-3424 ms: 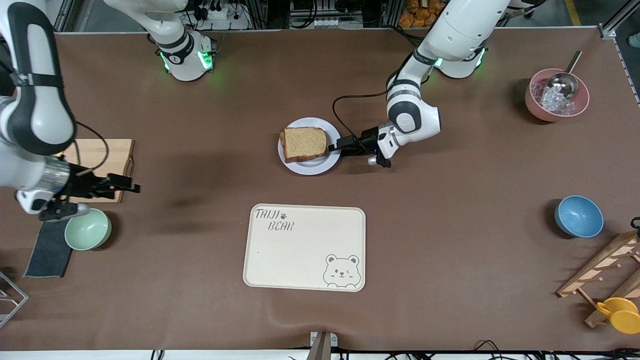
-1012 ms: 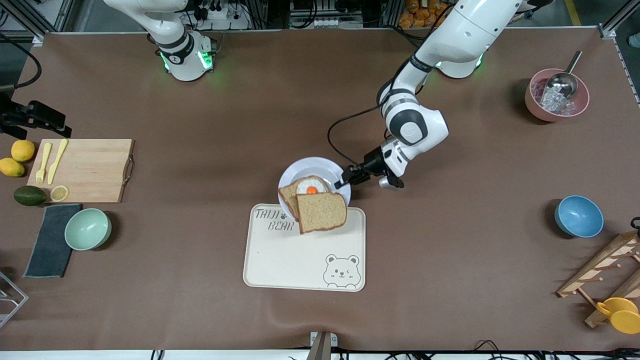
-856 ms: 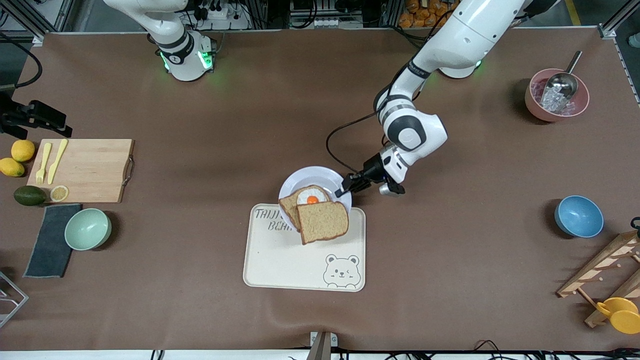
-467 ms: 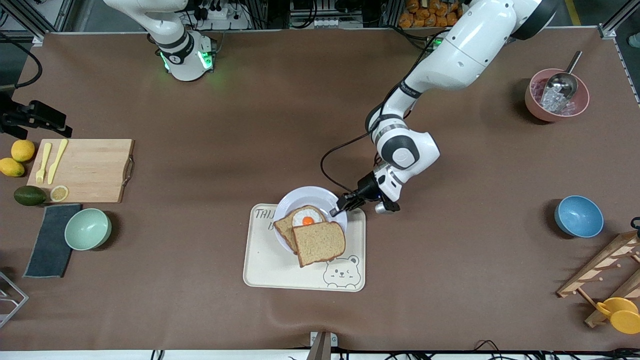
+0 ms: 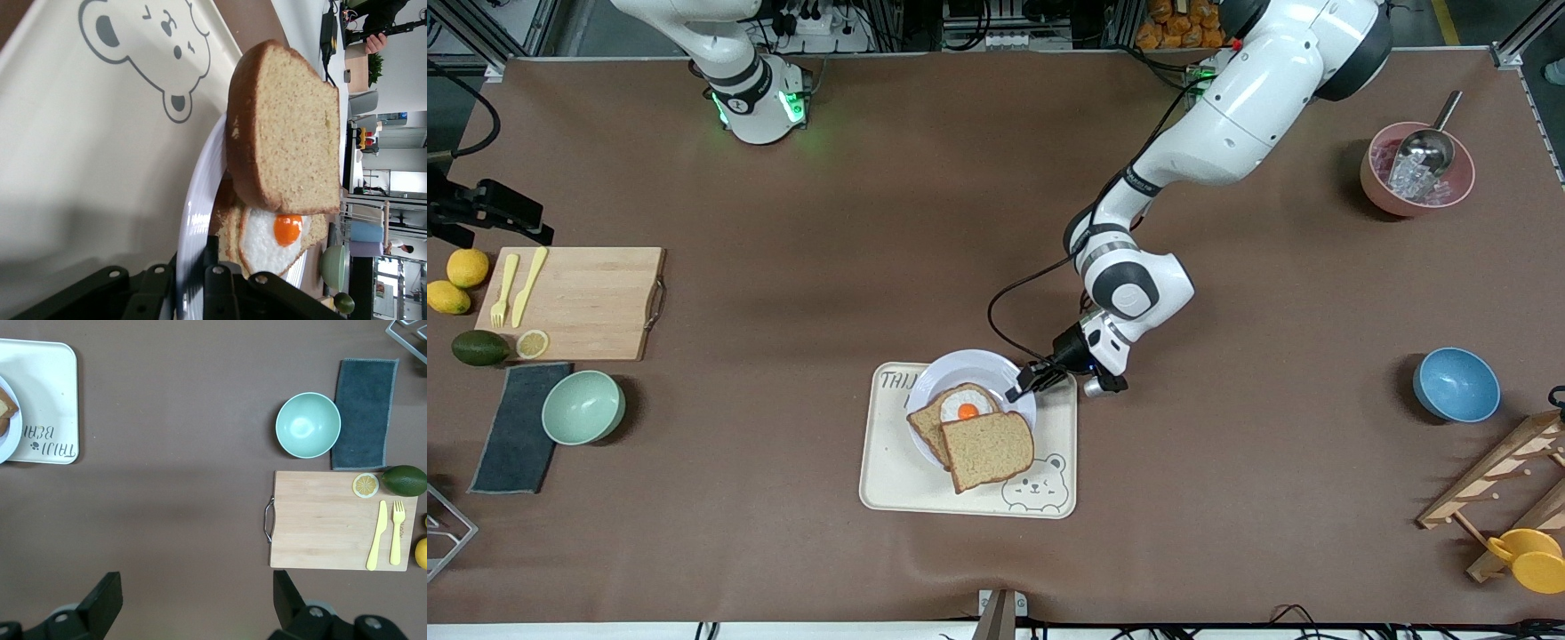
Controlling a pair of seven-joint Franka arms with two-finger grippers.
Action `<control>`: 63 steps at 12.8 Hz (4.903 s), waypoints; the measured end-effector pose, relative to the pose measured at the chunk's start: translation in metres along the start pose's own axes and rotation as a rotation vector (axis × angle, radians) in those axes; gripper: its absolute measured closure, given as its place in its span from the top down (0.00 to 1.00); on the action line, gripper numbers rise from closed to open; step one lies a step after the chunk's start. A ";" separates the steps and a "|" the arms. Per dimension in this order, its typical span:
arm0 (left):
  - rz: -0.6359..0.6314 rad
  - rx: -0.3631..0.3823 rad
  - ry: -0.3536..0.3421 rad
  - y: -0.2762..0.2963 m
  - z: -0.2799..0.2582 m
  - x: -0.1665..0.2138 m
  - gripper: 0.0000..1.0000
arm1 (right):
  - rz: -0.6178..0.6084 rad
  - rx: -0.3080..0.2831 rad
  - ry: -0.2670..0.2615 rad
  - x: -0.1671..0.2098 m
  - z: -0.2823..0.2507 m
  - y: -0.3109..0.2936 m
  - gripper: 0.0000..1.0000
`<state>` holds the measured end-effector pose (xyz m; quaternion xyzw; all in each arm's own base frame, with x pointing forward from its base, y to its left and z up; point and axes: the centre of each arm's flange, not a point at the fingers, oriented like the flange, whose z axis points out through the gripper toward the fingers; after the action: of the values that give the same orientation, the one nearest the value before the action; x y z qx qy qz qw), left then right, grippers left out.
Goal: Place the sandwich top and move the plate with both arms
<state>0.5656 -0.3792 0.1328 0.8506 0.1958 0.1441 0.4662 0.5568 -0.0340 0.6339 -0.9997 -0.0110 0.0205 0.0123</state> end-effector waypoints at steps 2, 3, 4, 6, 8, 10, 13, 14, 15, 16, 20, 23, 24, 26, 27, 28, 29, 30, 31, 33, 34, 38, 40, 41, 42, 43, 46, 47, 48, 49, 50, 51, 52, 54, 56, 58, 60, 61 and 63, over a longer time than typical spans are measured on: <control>0.018 0.017 0.008 -0.006 0.002 0.003 0.11 | 0.004 0.000 0.000 0.000 0.000 0.002 1.00; 0.022 0.020 0.009 -0.008 0.004 0.002 0.11 | 0.006 0.000 0.000 0.000 0.000 0.003 1.00; 0.024 0.022 0.008 -0.009 0.006 0.002 0.11 | 0.010 0.000 -0.001 0.000 0.000 0.005 1.00; 0.026 0.013 0.013 -0.005 0.006 0.004 0.28 | 0.015 0.000 -0.002 -0.001 0.001 0.008 1.00; 0.030 0.007 0.022 -0.001 0.005 0.009 0.52 | 0.016 0.000 -0.004 -0.001 0.002 0.008 1.00; 0.057 0.046 0.053 0.000 -0.002 0.021 0.75 | 0.017 0.000 -0.007 -0.001 0.003 0.008 1.00; 0.090 0.138 0.123 0.007 -0.019 0.033 1.00 | 0.019 0.000 -0.009 -0.001 0.005 0.009 1.00; 0.095 0.164 0.141 0.010 -0.024 0.033 1.00 | 0.024 0.001 -0.009 -0.001 0.006 0.012 1.00; 0.099 0.185 0.155 0.013 -0.028 0.032 1.00 | 0.028 0.001 -0.010 -0.001 0.006 0.016 1.00; 0.102 0.204 0.166 0.019 -0.033 0.029 1.00 | 0.027 0.001 -0.010 -0.001 0.006 0.020 1.00; 0.124 0.280 0.237 0.051 -0.067 0.024 1.00 | -0.019 0.001 -0.014 -0.001 0.009 0.030 1.00; 0.170 0.299 0.295 0.061 -0.093 0.054 1.00 | -0.020 0.002 -0.017 0.000 0.011 0.031 1.00; 0.205 0.308 0.320 0.059 -0.104 0.076 1.00 | -0.018 0.001 -0.017 0.000 0.011 0.032 1.00; 0.252 0.323 0.356 0.047 -0.127 0.120 1.00 | 0.011 0.001 -0.017 0.000 0.011 0.032 1.00; 0.269 0.317 0.358 0.041 -0.134 0.136 1.00 | 0.032 0.001 -0.017 0.000 0.011 0.031 1.00; 0.283 0.316 0.358 0.037 -0.139 0.145 1.00 | 0.050 0.001 -0.017 0.000 0.011 0.030 1.00; 0.300 0.320 0.355 0.035 -0.141 0.149 1.00 | 0.058 0.001 -0.017 0.000 0.011 0.028 1.00; 0.326 0.329 0.351 0.033 -0.142 0.151 1.00 | 0.062 0.001 -0.017 0.000 0.011 0.027 1.00; 0.356 0.335 0.341 0.030 -0.144 0.156 1.00 | 0.063 0.000 -0.017 0.000 0.011 0.026 1.00; 0.429 0.338 0.292 0.011 -0.153 0.174 1.00 | 0.064 0.000 -0.016 0.000 0.010 0.026 1.00; 0.454 0.336 0.264 0.001 -0.158 0.181 1.00 | 0.064 0.000 -0.016 0.000 0.010 0.026 1.00; 0.514 0.312 0.190 -0.007 -0.170 0.188 1.00 | 0.064 0.000 -0.015 0.000 0.010 0.026 1.00; 0.558 0.304 0.158 -0.004 -0.184 0.192 1.00 | 0.064 0.000 -0.015 0.000 0.010 0.025 1.00; 0.584 0.302 0.136 -0.003 -0.193 0.196 1.00 | 0.063 0.000 -0.015 0.000 0.010 0.025 1.00; 0.599 0.303 0.108 -0.002 -0.201 0.201 1.00 | 0.063 0.000 -0.015 0.000 0.010 0.025 1.00; 0.607 0.307 0.079 0.000 -0.209 0.206 1.00 | 0.062 0.000 -0.015 0.000 0.010 0.024 1.00; 0.609 0.319 0.010 0.010 -0.231 0.219 1.00 | 0.061 0.000 -0.015 0.000 0.010 0.023 1.00; 0.613 0.330 -0.010 0.013 -0.237 0.221 1.00 | 0.060 0.000 -0.015 0.000 0.010 0.023 1.00; 0.614 0.343 -0.037 0.017 -0.241 0.223 1.00 | 0.059 0.000 -0.015 0.000 0.010 0.023 1.00; 0.611 0.361 -0.066 0.020 -0.246 0.226 1.00 | 0.059 0.000 -0.015 0.000 0.010 0.023 1.00; 0.609 0.383 -0.095 0.024 -0.253 0.229 1.00 | 0.059 0.000 -0.015 0.000 0.010 0.023 1.00; 0.608 0.406 -0.123 0.028 -0.261 0.232 1.00 | 0.059 0.000 -0.015 0.000 0.010 0.022 1.00; 0.613 0.434 -0.156 0.033 -0.271 0.235 1.00 | 0.059 0.000 -0.015 0.000 0.010 0.022 1.00; 0.622 0.497 -0.244 0.044 -0.292 0.241 1.00 | 0.059 0.000 -0.015 0.000 0.010 0.022 1.00; 0.600 0.587 -0.319 0.061 -0.316 0.248 1.00 | 0.059 0.000 -0.015 0.000 0.010 0.022 1.00; 0.584 0.713 -0.350 0.085 -0.343 0.248 1.00 | 0.059 0.000 -0.015 0.000 0.010 0.022 1.00; 0.574 0.788 -0.385 0.113 -0.370 0.243 1.00 | 0.059 0.000 -0.016 0.000 0.010 0.022 1.00; 0.552 0.805 -0.399 0.128 -0.385 0.240 1.00 | 0.060 0.000 -0.016 0.000 0.010 0.023 1.00; 0.498 0.831 -0.385 0.156 -0.419 0.233 1.00 | 0.061 0.000 -0.017 0.000 0.011 0.023 1.00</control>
<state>0.6227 -0.0381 0.4995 0.9958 -0.0612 0.0020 0.0684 0.5571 -0.0565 0.6224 -0.9993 0.0192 0.0296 0.0117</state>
